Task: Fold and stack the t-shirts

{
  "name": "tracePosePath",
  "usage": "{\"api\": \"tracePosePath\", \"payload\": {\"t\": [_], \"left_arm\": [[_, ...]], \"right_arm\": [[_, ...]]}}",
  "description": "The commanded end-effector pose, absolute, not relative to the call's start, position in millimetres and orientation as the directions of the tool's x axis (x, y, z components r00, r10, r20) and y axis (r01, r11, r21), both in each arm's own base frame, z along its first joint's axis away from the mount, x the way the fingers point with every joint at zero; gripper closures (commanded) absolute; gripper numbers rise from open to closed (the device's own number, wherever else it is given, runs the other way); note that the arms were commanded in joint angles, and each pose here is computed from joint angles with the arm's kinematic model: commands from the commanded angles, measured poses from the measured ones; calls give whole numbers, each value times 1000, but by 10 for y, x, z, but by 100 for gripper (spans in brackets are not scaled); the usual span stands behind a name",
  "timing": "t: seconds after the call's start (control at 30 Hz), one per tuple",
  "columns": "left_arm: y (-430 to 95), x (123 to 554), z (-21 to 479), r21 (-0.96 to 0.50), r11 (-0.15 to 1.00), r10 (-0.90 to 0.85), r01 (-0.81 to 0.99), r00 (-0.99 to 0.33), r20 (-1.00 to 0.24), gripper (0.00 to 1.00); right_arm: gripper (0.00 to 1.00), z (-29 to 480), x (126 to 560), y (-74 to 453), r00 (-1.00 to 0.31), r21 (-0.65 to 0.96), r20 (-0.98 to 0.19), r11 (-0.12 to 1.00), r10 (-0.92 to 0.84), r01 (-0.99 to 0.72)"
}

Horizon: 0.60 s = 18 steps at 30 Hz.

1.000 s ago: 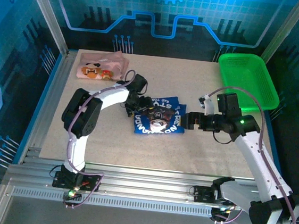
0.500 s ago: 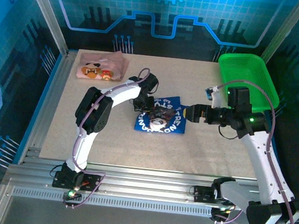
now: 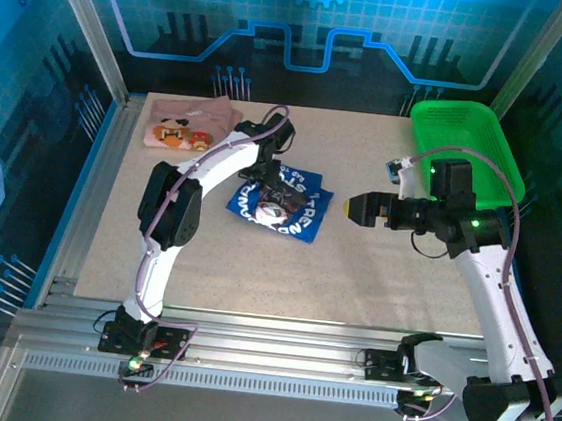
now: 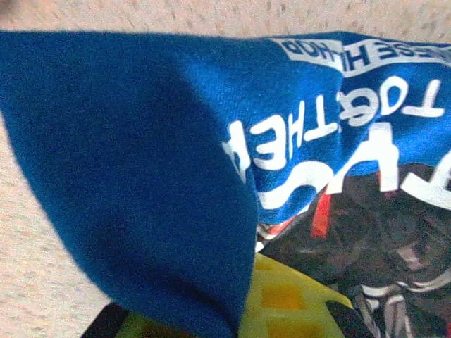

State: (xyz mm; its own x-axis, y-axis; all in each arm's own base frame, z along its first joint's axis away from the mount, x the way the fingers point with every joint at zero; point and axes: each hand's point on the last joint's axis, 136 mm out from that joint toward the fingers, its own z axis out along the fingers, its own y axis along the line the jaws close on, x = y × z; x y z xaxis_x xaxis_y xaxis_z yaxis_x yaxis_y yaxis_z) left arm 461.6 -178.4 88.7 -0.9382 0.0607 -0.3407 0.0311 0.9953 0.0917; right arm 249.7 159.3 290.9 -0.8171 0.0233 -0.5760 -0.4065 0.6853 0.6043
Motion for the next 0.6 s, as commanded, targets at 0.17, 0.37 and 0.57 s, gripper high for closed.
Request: {"api": "tracePosePath", "payload": {"t": [0.17, 0.37, 0.57], "left_arm": [[-1556, 5001, 1710, 171, 982, 162, 82, -830, -534, 100], [-1385, 5202, 1935, 192, 979, 169, 65, -786, -594, 100], [-1231, 5424, 2135, 205, 978, 173, 48, -741, -649, 100]], "right_arm": [[0, 3124, 2530, 1614, -802, 623, -596, 656, 45, -426], [0, 3109, 2534, 1593, -811, 619, -584, 669, 42, -411], [0, 3107, 2578, 1600, -817, 629, -574, 668, 55, -397]]}}
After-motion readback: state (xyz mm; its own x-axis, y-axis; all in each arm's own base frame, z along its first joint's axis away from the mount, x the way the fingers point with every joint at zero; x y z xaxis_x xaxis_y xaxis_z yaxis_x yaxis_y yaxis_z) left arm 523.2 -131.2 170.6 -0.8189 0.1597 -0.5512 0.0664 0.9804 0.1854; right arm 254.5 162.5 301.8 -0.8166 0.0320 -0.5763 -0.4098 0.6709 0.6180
